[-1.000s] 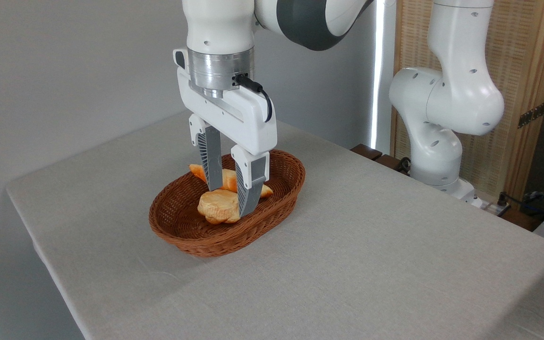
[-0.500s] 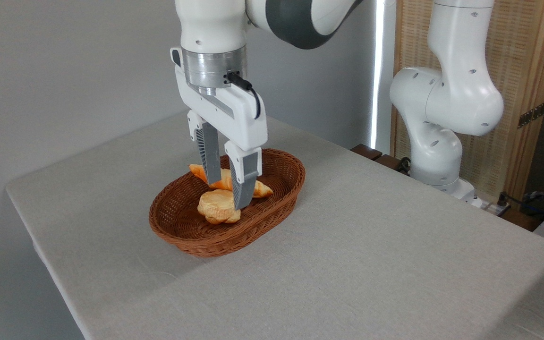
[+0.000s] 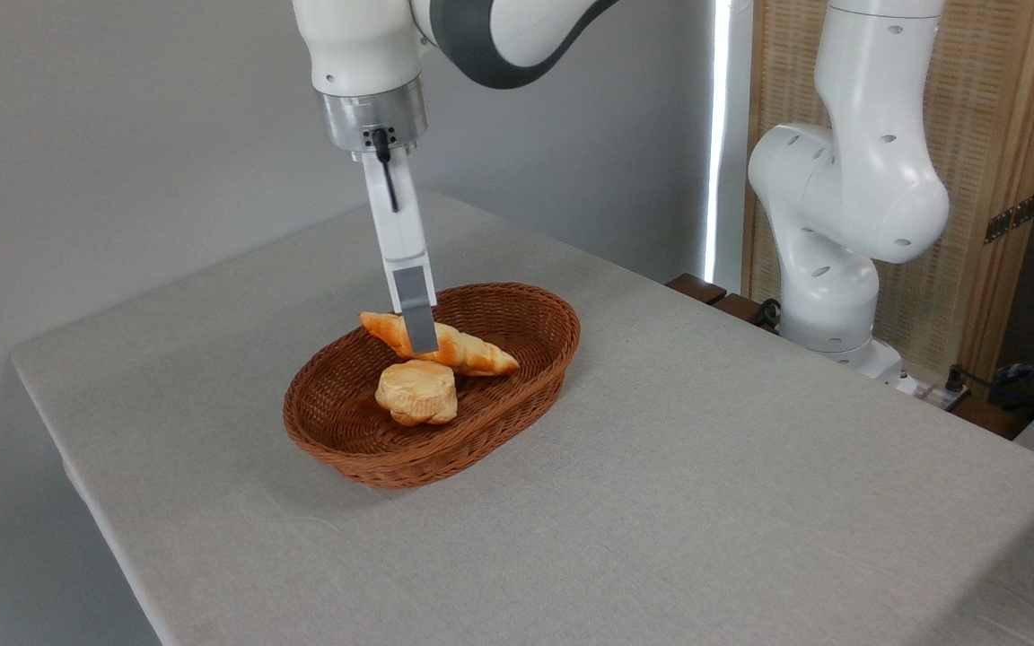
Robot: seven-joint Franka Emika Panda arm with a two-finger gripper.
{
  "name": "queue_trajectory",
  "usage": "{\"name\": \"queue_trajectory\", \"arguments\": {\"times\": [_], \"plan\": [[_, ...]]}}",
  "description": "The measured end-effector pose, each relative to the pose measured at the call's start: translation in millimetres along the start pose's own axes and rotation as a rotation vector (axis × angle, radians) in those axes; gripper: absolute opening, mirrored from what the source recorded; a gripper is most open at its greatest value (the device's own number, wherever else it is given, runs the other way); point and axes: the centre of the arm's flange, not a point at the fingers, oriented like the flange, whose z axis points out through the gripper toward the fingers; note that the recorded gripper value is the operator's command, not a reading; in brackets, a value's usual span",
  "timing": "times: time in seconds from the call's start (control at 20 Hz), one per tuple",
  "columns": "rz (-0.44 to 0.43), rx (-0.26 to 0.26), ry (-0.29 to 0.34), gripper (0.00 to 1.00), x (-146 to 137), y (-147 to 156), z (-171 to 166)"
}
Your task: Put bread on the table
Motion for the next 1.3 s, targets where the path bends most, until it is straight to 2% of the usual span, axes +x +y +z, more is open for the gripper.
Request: {"name": "queue_trajectory", "arguments": {"times": [0.15, 0.4, 0.65, 0.8, 0.85, 0.95, 1.1, 1.3], "plan": [[0.139, -0.032, -0.018, 1.0, 16, 14, 13], [0.279, -0.087, -0.047, 1.0, 37, 32, 42], [0.311, -0.108, -0.059, 0.99, 49, 36, 58], [0.309, -0.092, -0.051, 0.8, 51, 31, 62], [0.309, -0.09, -0.051, 0.66, 52, 30, 63], [0.309, -0.09, -0.051, 0.51, 52, 30, 64], [0.309, -0.09, -0.051, 0.44, 52, 30, 64], [0.308, -0.09, -0.051, 0.43, 52, 30, 64]]}}
